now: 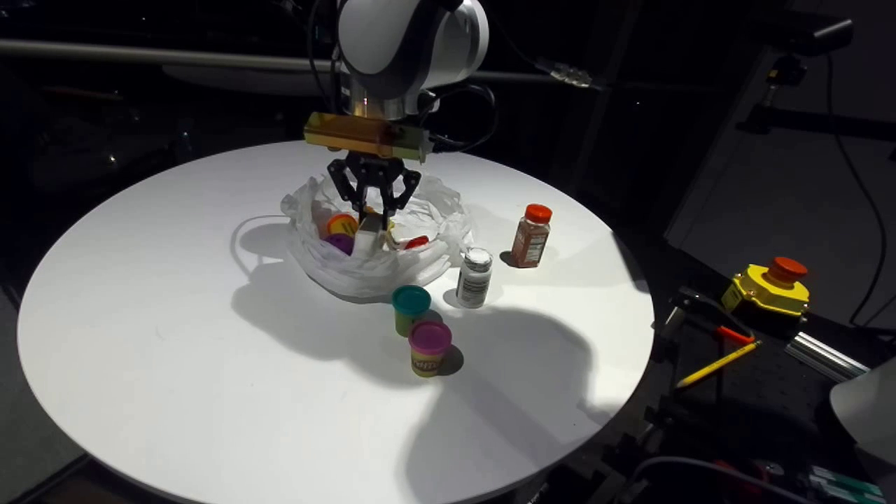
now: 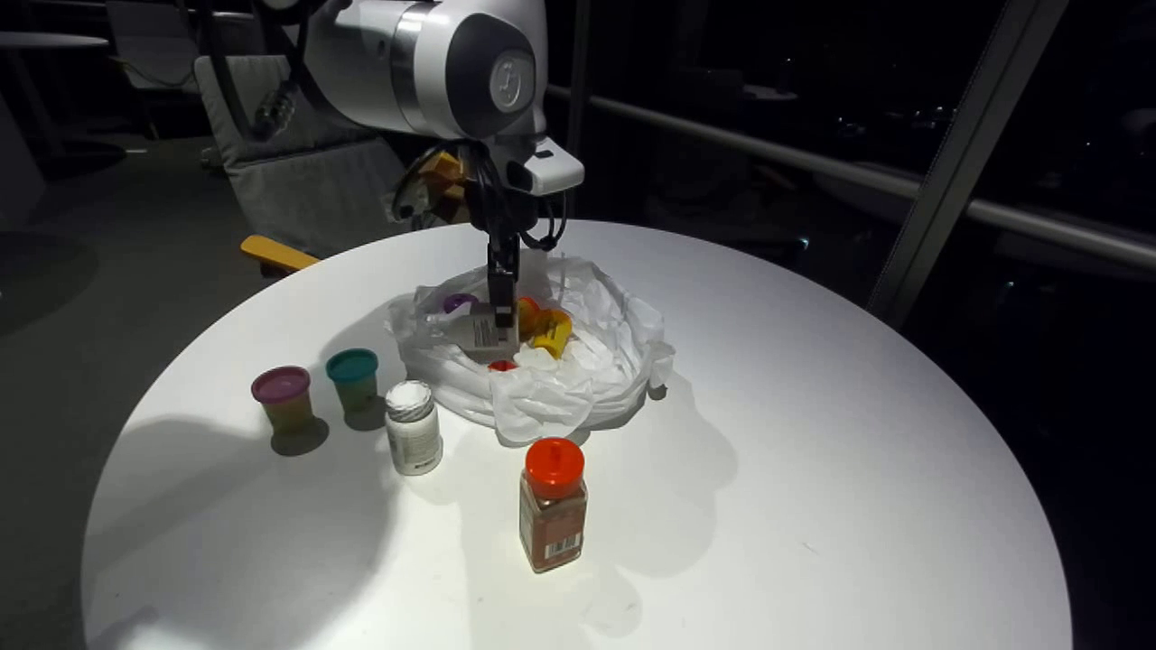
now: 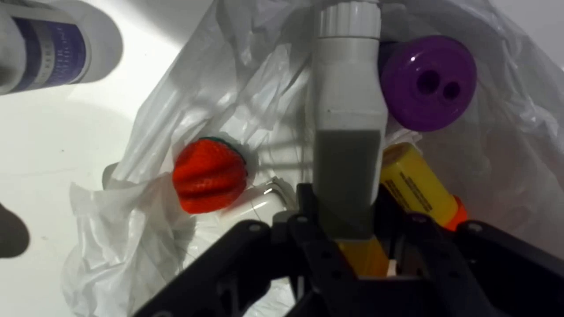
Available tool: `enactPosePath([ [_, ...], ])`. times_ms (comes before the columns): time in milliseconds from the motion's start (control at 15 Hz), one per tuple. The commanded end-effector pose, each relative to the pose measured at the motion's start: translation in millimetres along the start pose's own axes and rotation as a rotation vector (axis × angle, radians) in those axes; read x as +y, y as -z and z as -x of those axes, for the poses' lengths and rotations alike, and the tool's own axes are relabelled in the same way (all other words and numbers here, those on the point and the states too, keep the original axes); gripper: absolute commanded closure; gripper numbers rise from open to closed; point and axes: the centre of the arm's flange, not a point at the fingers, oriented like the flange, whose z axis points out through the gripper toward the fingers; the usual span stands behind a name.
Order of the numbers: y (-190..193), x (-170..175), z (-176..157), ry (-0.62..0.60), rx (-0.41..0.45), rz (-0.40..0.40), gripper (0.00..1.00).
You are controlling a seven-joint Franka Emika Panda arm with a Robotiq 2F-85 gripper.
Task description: Remove all the objects from the white plastic bag and put them on the table
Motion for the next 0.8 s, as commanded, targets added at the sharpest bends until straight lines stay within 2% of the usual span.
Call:
enactPosePath([
  [0,61,13,12,-0.032,0.046,-0.061,0.89],
  [267,136,23,33,0.002,0.187,-0.09,0.89],
  [467,179,45,61,0.031,0.266,-0.108,0.89],
  [733,183,88,123,0.103,0.263,-0.079,0.89],
])
